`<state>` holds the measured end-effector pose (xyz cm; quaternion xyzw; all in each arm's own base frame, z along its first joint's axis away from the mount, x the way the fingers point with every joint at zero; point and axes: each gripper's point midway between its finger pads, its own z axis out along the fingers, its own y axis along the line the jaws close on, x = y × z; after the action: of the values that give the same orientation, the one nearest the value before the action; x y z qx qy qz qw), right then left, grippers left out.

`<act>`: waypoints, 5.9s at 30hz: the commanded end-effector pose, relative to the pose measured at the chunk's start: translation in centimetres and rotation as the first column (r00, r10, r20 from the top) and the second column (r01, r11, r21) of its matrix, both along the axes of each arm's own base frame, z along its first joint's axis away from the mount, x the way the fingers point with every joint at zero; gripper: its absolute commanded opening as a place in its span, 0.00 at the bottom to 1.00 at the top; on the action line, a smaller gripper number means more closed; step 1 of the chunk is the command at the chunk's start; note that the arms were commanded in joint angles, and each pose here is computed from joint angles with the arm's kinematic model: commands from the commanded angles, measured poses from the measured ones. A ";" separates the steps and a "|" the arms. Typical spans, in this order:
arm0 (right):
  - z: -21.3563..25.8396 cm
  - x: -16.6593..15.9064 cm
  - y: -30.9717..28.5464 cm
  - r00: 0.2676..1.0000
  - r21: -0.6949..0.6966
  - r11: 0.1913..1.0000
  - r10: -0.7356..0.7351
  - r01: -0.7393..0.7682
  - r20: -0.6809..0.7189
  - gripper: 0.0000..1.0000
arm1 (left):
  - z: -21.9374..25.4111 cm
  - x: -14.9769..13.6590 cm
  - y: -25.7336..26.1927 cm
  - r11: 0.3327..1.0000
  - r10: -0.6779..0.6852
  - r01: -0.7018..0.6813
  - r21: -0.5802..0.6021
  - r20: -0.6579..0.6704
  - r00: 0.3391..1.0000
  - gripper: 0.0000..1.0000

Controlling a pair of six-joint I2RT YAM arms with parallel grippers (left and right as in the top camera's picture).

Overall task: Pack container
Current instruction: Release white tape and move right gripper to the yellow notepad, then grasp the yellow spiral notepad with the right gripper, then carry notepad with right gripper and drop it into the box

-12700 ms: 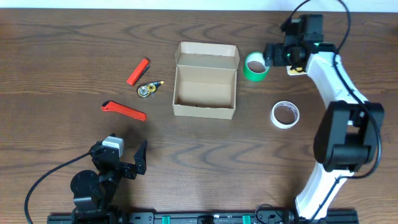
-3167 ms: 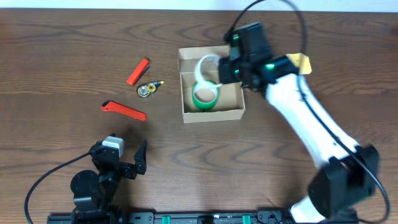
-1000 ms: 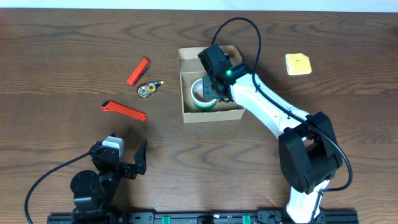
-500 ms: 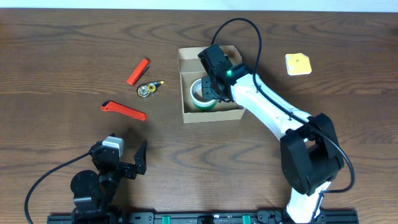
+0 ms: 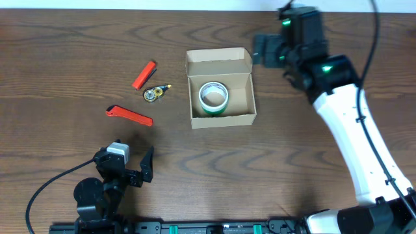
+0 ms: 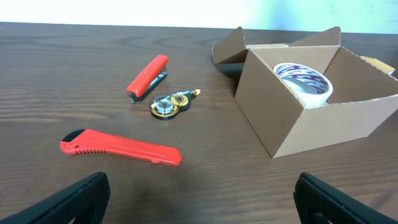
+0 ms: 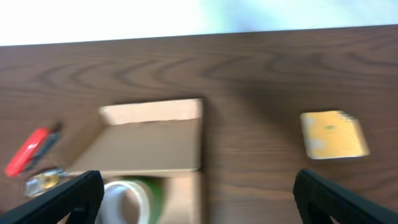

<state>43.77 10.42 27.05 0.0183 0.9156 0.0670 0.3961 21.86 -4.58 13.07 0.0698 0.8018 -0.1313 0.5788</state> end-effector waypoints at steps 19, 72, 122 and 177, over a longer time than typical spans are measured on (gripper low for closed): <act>-7.7 -1.1 -8.3 0.840 0.060 0.868 -0.456 0.493 -0.294 0.99 | -0.9 -0.1 -0.3 1.000 -0.010 0.009 -0.018 -0.023 1.000 0.96; -27.0 11.5 -18.3 0.910 -0.193 0.965 -0.236 0.177 -0.342 0.99 | -0.9 -0.1 -0.3 1.000 -0.010 0.009 -0.018 -0.023 1.000 0.95; -13.2 11.9 -15.3 0.957 -0.016 0.991 -0.129 0.129 -0.261 0.69 | -0.9 -0.1 -0.3 1.000 -0.010 0.009 -0.018 -0.023 1.000 0.95; -15.9 -2.3 16.0 0.846 -0.064 0.989 0.079 -0.132 -0.527 0.65 | -0.9 -0.1 -0.3 1.000 -0.010 0.009 -0.018 -0.023 1.000 0.95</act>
<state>41.48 26.06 11.79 -0.0452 0.9894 0.0437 0.1307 21.86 -4.58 13.07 0.0698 0.8018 -0.1313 0.5788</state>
